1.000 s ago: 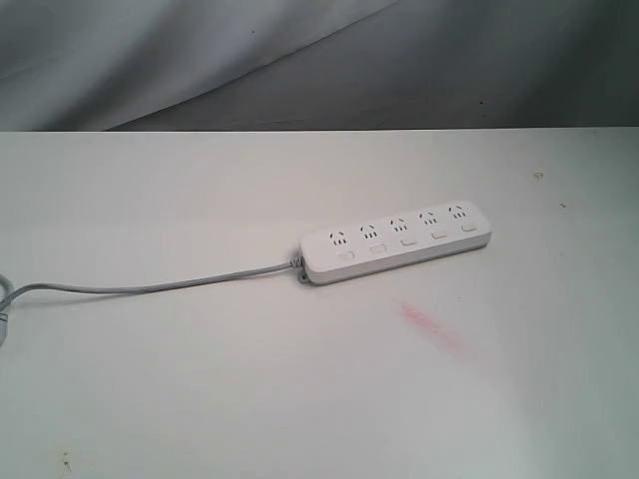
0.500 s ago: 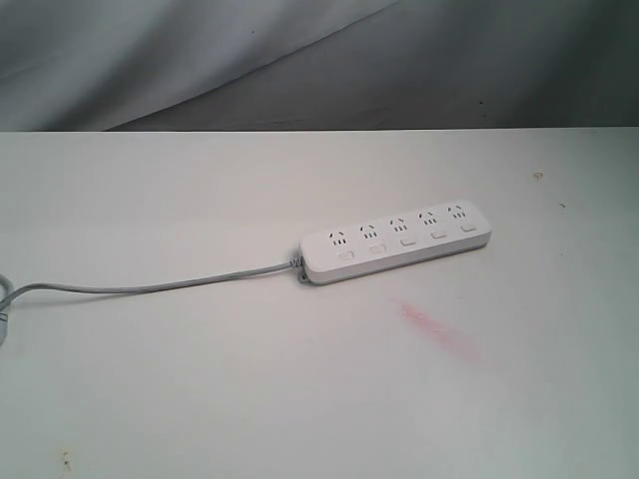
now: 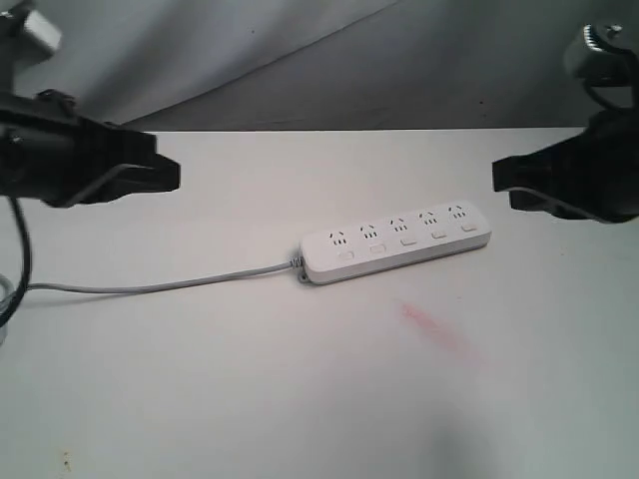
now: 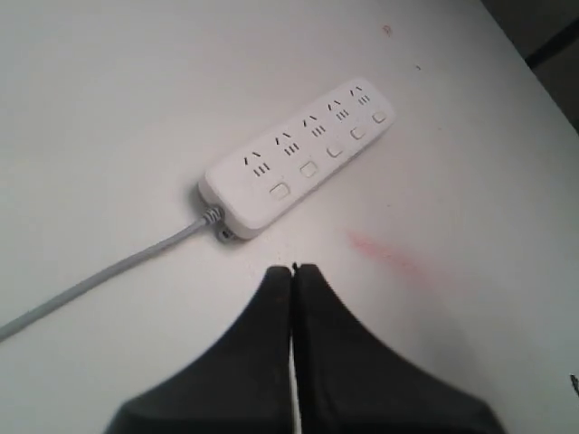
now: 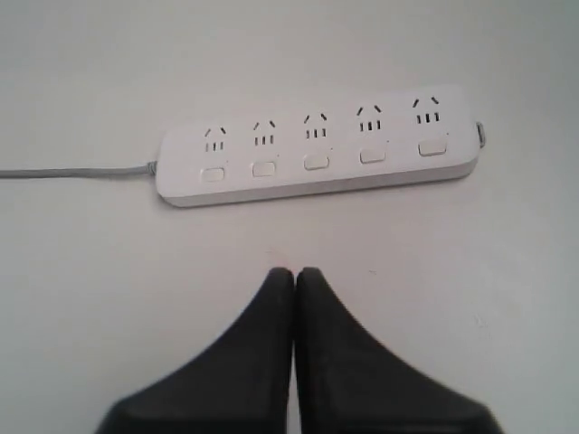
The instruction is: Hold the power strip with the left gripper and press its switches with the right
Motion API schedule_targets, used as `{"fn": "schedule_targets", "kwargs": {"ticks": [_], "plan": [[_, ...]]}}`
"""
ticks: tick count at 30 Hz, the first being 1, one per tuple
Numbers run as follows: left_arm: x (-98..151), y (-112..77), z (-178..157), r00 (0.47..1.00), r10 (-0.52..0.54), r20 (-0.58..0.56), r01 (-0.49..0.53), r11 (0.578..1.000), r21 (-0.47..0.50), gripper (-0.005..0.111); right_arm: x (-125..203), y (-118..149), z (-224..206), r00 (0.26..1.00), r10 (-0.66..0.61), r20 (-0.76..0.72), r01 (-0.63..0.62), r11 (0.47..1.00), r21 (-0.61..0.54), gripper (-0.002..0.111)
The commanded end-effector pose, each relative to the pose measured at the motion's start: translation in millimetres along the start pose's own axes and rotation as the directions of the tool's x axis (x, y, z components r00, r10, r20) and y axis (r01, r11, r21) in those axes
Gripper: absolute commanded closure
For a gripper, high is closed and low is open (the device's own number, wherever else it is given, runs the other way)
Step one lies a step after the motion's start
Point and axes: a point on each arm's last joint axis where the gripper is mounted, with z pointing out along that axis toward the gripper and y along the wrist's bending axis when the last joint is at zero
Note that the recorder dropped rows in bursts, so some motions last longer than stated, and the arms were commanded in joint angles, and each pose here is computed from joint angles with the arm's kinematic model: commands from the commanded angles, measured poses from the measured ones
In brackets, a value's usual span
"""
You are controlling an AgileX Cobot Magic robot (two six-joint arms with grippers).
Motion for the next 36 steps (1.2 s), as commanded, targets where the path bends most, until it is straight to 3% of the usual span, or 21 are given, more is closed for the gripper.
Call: {"fn": "schedule_targets", "kwargs": {"ticks": [1, 7, 11, 18, 21, 25, 28, 36], "plan": [[-18.9, -6.0, 56.3, 0.993, 0.092, -0.077, -0.092, 0.996, 0.007, 0.107, -26.2, -4.1, 42.0, 0.996, -0.018, -0.093, 0.018, 1.000, 0.009, 0.108], [-24.5, 4.8, 164.1, 0.944, 0.206, -0.258, -0.213, 0.977, 0.001, 0.107, -56.2, -16.9, 110.6, 0.970, -0.079, -0.230, 0.091, 0.995, 0.044, 0.108], [-28.9, 17.1, 207.3, 0.927, 0.213, -0.307, -0.222, 0.975, 0.006, 0.107, -62.7, -36.3, 146.7, 0.951, -0.061, -0.303, 0.092, 0.992, 0.088, 0.108], [-32.5, 26.4, 236.4, 0.913, 0.223, -0.342, -0.231, 0.973, 0.016, 0.107, -71.8, -68.7, 169.9, 0.940, 0.005, -0.341, 0.038, 0.992, 0.119, 0.108], [-33.2, 29.1, 243.8, 0.899, 0.244, -0.363, -0.252, 0.967, 0.025, 0.107, -75.2, -70.9, 179.0, 0.932, -0.012, -0.363, 0.053, 0.993, 0.106, 0.108], [-26.2, 20.4, 260.2, 0.803, 0.378, -0.460, -0.423, 0.906, 0.005, 0.107, -73.8, -72.6, 199.6, 0.911, 0.011, -0.412, 0.021, 0.997, 0.074, 0.108], [-11.3, 7.1, 271.2, 0.701, 0.477, -0.530, -0.569, 0.822, -0.013, 0.107, -71.5, -74.1, 204.9, 0.906, 0.014, -0.423, 0.019, 0.997, 0.074, 0.108], [1.8, 7.8, 280.1, 0.676, 0.464, -0.572, -0.572, 0.820, -0.010, 0.107, -62.6, -75.7, 211.1, 0.879, 0.022, -0.476, 0.012, 0.998, 0.069, 0.108]]}}
